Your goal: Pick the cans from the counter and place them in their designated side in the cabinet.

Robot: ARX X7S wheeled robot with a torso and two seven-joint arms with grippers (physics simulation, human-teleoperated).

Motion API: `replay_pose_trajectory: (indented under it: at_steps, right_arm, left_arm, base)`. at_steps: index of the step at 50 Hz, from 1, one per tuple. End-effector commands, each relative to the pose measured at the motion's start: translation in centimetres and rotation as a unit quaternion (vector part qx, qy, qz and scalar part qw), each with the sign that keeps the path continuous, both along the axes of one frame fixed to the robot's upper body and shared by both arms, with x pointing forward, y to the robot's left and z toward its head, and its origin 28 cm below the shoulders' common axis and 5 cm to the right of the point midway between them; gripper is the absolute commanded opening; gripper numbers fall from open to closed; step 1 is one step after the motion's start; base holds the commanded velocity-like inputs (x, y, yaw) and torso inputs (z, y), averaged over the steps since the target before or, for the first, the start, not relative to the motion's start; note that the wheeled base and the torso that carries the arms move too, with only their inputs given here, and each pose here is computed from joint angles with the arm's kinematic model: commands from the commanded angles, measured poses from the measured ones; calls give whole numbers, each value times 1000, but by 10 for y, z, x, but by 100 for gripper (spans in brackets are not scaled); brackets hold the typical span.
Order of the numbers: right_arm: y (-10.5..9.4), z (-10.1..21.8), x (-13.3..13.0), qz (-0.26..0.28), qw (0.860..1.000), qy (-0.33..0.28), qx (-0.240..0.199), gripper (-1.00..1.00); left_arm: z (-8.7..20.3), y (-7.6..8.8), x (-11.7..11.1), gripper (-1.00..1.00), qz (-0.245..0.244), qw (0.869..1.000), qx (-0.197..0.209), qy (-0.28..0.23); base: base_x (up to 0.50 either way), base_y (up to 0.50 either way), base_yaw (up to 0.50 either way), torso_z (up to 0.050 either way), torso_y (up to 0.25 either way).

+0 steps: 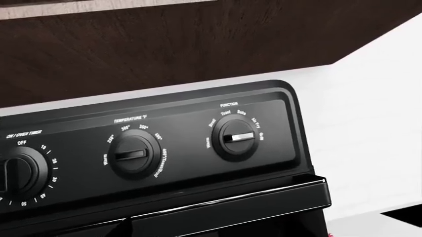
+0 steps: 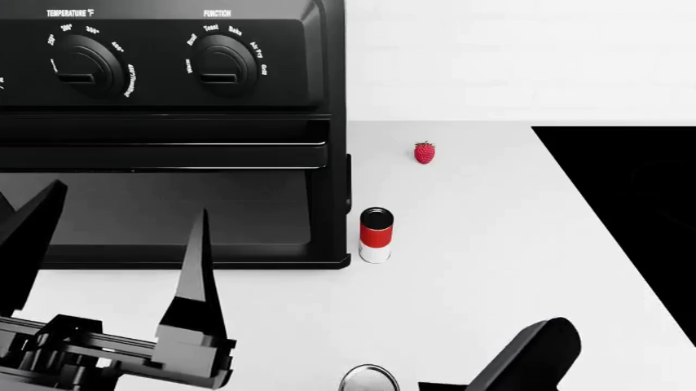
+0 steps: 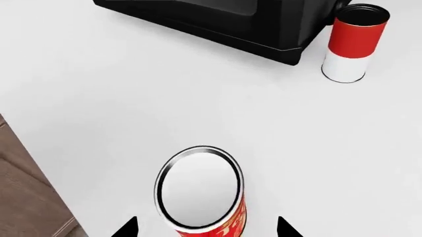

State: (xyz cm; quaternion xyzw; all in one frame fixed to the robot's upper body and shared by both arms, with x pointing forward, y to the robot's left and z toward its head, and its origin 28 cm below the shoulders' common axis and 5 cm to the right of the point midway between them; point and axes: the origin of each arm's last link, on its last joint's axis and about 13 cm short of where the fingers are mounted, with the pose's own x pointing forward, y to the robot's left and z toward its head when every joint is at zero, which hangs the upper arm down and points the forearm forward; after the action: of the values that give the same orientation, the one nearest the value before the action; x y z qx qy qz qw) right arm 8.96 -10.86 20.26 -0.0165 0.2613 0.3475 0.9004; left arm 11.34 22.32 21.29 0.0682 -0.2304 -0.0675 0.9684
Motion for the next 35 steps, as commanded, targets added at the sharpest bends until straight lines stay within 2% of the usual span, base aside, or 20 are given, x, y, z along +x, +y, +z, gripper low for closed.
replay_pose_trajectory:
  at_steps: [1,12,21,35]
  right_arm:
    - [1,1,3,4,1000,1,-10,100]
    - [9,3,15,11,999,-30,-27,100]
    - [20,0,16,39,998,-27,-36,100]
    - [21,-2,31,34,999,-23,-33,100]
  left_arm:
    - [-2,0,-1,100,-1,1000,-4,0]
    - [-4,-1,-2,100,-1,1000,-10,3]
    - [-4,0,-3,100,1,1000,-16,1]
    - [-4,0,-4,100,2,1000,-20,2]
  base:
    - [0,0,0,0,0]
    - [0,0,0,0,0]
    - [0,0,0,0,0]
    - [0,0,0,0,0]
